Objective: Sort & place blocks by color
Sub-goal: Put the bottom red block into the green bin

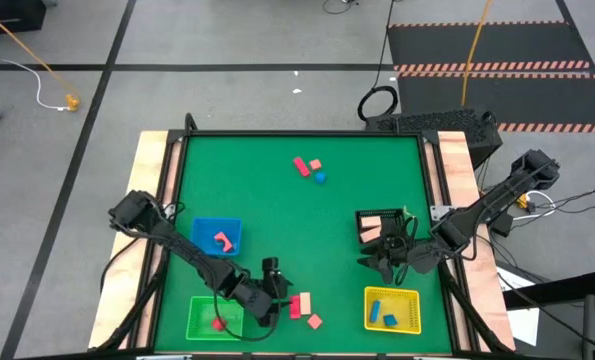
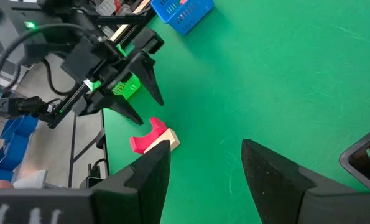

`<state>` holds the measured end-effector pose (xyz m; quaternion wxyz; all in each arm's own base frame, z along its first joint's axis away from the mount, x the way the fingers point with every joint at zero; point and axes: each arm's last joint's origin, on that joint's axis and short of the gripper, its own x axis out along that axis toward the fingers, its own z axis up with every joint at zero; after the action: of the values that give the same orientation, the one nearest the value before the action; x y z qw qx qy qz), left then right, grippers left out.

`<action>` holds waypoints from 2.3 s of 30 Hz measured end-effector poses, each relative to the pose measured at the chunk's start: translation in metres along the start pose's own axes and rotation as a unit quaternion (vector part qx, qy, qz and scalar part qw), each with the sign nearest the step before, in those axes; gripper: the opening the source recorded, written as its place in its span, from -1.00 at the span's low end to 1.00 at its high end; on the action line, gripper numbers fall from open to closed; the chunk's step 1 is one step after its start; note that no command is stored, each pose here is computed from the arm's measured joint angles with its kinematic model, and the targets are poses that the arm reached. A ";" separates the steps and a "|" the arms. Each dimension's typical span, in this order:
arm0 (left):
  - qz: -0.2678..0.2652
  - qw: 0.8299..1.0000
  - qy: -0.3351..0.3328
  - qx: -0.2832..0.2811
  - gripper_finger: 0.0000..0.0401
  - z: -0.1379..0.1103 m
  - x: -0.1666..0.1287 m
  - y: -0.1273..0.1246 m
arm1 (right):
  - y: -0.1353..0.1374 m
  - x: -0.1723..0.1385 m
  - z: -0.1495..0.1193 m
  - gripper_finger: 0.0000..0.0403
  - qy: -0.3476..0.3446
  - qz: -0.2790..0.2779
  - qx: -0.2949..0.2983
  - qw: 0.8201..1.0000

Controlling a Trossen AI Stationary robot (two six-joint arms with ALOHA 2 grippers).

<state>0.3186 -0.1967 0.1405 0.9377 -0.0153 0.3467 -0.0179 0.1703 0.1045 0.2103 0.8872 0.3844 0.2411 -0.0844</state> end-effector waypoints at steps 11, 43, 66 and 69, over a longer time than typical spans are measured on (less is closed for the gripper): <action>-0.014 1.000 -0.011 -0.026 0.13 -0.012 0.025 -0.002 | 0.000 0.000 0.000 -0.07 0.000 0.000 0.000 1.000; -0.016 1.000 -0.019 -0.009 -0.83 0.013 -0.005 0.007 | 0.000 0.000 0.000 -0.07 0.000 0.000 0.000 1.000; -0.036 0.993 0.080 -0.083 -0.83 0.018 -0.119 0.002 | 0.000 0.000 0.000 -0.07 0.000 0.000 0.000 1.000; -0.033 0.984 0.108 -0.136 -0.83 0.010 -0.124 -0.003 | 0.000 0.000 0.000 -0.07 0.000 0.000 0.000 1.000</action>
<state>0.2310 -0.1939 0.2288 0.8829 -0.1522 0.4442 -0.0025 0.1703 0.1045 0.2105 0.8872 0.3845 0.2408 -0.0843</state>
